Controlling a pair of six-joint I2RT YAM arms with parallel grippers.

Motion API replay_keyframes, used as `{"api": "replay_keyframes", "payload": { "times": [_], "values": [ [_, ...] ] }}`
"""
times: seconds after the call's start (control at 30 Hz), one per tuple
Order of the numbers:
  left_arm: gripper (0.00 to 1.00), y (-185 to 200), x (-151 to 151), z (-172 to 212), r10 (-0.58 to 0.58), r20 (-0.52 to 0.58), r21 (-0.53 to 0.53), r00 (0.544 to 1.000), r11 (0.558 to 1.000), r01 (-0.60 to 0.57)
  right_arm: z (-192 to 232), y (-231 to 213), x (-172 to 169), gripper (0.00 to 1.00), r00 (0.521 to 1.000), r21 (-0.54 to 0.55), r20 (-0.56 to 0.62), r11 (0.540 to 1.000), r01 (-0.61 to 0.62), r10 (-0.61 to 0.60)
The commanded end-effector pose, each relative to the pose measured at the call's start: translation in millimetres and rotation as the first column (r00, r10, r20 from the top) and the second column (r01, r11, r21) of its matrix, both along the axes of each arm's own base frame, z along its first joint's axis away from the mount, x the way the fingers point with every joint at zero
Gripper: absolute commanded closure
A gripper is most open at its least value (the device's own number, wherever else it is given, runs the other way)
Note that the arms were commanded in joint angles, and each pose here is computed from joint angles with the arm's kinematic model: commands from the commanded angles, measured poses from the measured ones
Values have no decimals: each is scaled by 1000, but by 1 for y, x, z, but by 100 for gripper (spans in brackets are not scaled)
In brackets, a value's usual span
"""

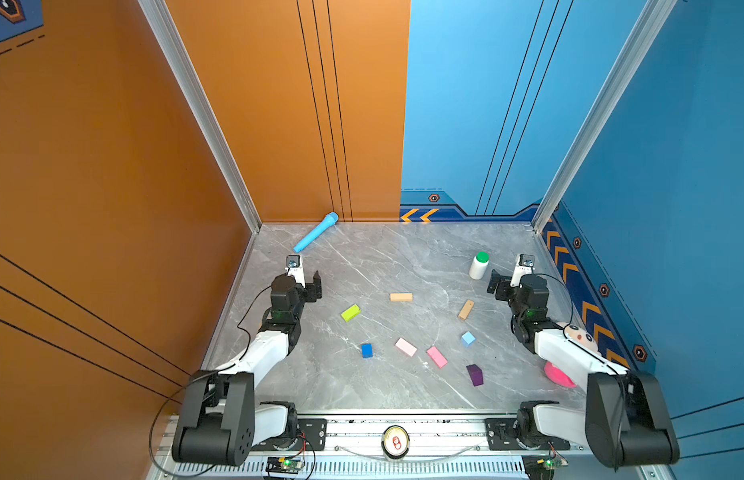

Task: Build the wood block tower
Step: 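Move the right gripper over the central wooden block while the left arm reaches forward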

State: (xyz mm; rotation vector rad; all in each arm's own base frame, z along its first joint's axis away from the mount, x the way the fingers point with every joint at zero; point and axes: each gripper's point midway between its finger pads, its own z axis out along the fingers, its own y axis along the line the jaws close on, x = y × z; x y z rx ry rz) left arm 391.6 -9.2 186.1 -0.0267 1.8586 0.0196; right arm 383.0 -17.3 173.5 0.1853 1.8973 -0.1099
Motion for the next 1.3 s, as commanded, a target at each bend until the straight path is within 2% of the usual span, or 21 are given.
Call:
{"api": "replay_keyframes", "payload": {
  "times": [0.0,0.17,0.27,0.43,0.6,0.8,1.0,1.07,1.27],
  "values": [
    [19,-16,-14,5,-37,-108,-61,993,998,31,-2,-2,-18,1,992,1,-113,999,52,-51],
    [24,-34,-25,35,-48,-126,-145,991,989,29,24,12,-32,5,988,-8,-146,999,45,-45],
    [25,-50,-30,45,-74,-124,-153,989,987,54,37,29,-40,7,988,-1,-154,1000,3,-3],
    [27,-80,-37,41,-130,-173,-172,976,980,100,45,68,-53,11,978,50,-186,995,-86,94],
    [28,-107,-44,23,-193,-230,-163,954,974,157,30,111,-64,12,946,95,-269,983,-160,180],
    [30,-117,-45,19,-213,-230,-196,950,966,169,12,161,-66,13,910,100,-342,972,-213,235],
    [30,-115,-49,24,-212,-210,-198,954,965,170,-14,207,-55,23,869,138,-405,958,-250,285],
    [30,-113,-50,25,-205,-204,-194,957,967,166,-27,232,-55,24,838,162,-432,943,-291,333],
    [30,-108,-52,25,-192,-202,-180,960,971,156,-61,275,-41,19,769,145,-532,932,-331,356]
  ]
}}
